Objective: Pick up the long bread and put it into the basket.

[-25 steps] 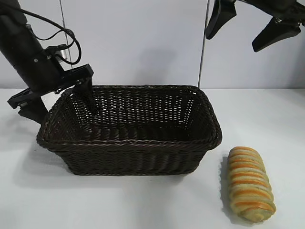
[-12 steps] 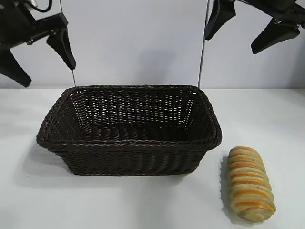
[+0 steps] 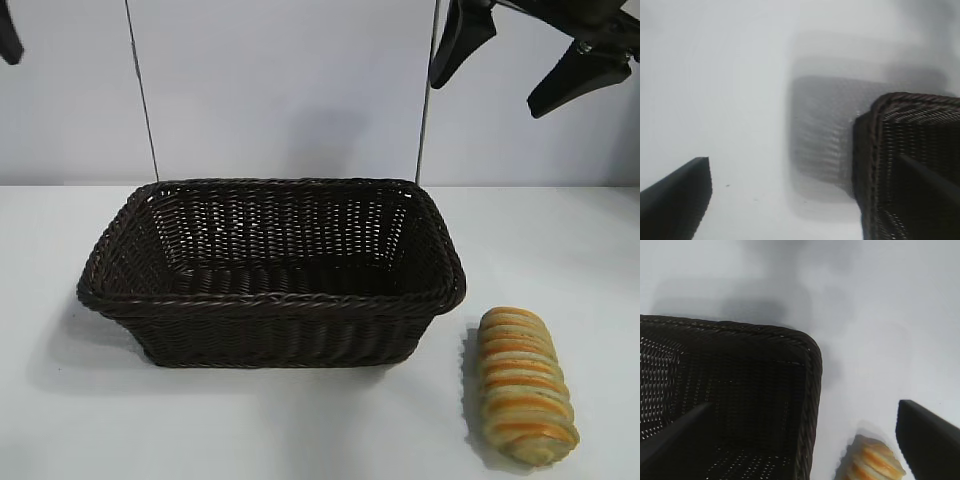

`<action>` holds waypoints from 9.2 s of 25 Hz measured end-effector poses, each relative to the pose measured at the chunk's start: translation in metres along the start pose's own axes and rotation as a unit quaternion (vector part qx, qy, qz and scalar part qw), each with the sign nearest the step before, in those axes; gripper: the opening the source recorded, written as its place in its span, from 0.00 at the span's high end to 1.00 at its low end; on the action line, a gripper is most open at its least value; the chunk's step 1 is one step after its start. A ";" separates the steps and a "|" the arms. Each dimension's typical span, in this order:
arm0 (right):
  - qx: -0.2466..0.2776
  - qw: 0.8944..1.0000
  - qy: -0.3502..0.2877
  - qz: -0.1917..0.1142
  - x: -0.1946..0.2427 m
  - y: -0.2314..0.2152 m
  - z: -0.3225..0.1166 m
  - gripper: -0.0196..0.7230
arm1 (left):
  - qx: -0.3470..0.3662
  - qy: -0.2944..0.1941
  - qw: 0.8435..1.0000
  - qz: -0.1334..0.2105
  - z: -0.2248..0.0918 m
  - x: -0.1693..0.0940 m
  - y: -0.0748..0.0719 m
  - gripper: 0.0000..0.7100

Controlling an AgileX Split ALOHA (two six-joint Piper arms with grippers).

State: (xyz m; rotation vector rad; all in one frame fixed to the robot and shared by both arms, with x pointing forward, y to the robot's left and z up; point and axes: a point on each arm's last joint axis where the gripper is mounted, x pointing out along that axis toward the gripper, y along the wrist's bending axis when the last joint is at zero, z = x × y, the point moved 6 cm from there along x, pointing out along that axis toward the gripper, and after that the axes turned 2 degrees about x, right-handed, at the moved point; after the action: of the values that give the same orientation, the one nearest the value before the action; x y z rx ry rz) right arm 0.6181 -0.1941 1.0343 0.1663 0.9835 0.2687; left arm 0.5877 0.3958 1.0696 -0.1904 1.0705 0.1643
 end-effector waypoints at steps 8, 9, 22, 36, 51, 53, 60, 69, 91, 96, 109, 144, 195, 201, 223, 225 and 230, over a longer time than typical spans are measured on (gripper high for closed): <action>0.000 1.000 0.004 0.000 0.000 0.000 -0.001 0.04 | 0.006 -0.098 0.995 0.001 -0.011 -0.088 0.002 0.02; 0.000 1.000 0.004 0.000 0.000 0.000 -0.001 0.04 | 0.009 -0.120 0.993 -0.003 -0.015 -0.106 -0.003 0.02; 0.000 1.000 0.005 0.000 0.000 0.000 -0.001 0.04 | 0.147 -0.351 0.924 -0.026 -0.131 -0.285 -0.053 0.02; 0.000 1.000 0.004 0.000 0.000 0.000 -0.001 0.04 | 0.153 -0.327 0.931 -0.055 -0.289 -0.184 -0.042 0.02; -0.015 0.998 0.051 -0.025 -0.013 -0.006 -0.017 0.04 | 0.148 -0.269 0.950 -0.061 -0.316 -0.114 -0.038 0.03; -0.023 0.998 0.049 -0.043 -0.030 -0.008 -0.019 0.04 | 0.147 -0.254 0.954 -0.062 -0.317 -0.103 -0.038 0.03; -0.031 0.992 0.016 -0.120 -0.100 -0.023 -0.035 0.04 | 0.143 -0.260 0.953 -0.065 -0.314 -0.097 -0.038 0.03; -0.002 0.988 0.055 -0.145 -0.089 -0.048 -0.128 0.04 | 0.155 -0.260 0.950 -0.076 -0.315 -0.097 -0.040 0.03; 0.070 0.993 0.004 -0.096 -0.001 -0.064 -0.191 0.04 | 0.184 -0.257 0.943 -0.104 -0.317 -0.098 -0.043 0.03; 0.087 0.990 0.038 -0.103 0.028 -0.070 -0.199 0.04 | 0.184 -0.257 0.943 -0.104 -0.317 -0.098 -0.043 0.03; 0.060 0.995 0.037 -0.069 0.055 -0.043 -0.202 0.06 | 0.184 -0.257 0.943 -0.104 -0.317 -0.098 -0.043 0.03; 0.063 0.993 0.069 -0.066 0.035 -0.018 -0.138 0.88 | 0.183 -0.260 0.942 -0.104 -0.316 -0.099 -0.043 0.03; -0.608 0.785 0.053 0.109 0.149 0.108 -0.084 0.90 | 0.183 -0.260 0.942 -0.104 -0.316 -0.099 -0.043 0.03; -0.601 0.792 0.045 0.101 0.153 0.107 -0.081 0.87 | 0.183 -0.260 0.942 -0.104 -0.316 -0.099 -0.043 0.03; -0.349 0.934 0.001 0.070 0.070 0.121 -0.016 0.06 | 0.183 -0.260 0.942 -0.104 -0.316 -0.099 -0.043 0.03; -0.287 0.957 0.020 0.047 0.061 0.108 -0.006 0.05 | 0.183 -0.260 0.942 -0.104 -0.316 -0.099 -0.043 0.03; -0.158 0.986 0.041 -0.039 0.031 0.064 0.026 0.04 | 0.183 -0.260 0.942 -0.104 -0.316 -0.099 -0.043 0.03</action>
State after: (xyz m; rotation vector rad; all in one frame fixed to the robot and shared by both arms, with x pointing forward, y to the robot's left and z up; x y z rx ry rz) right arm 0.6467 -0.1241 1.0404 -0.1747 1.0135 0.3578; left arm 0.2809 0.2764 1.0125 0.0779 0.5318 -0.1725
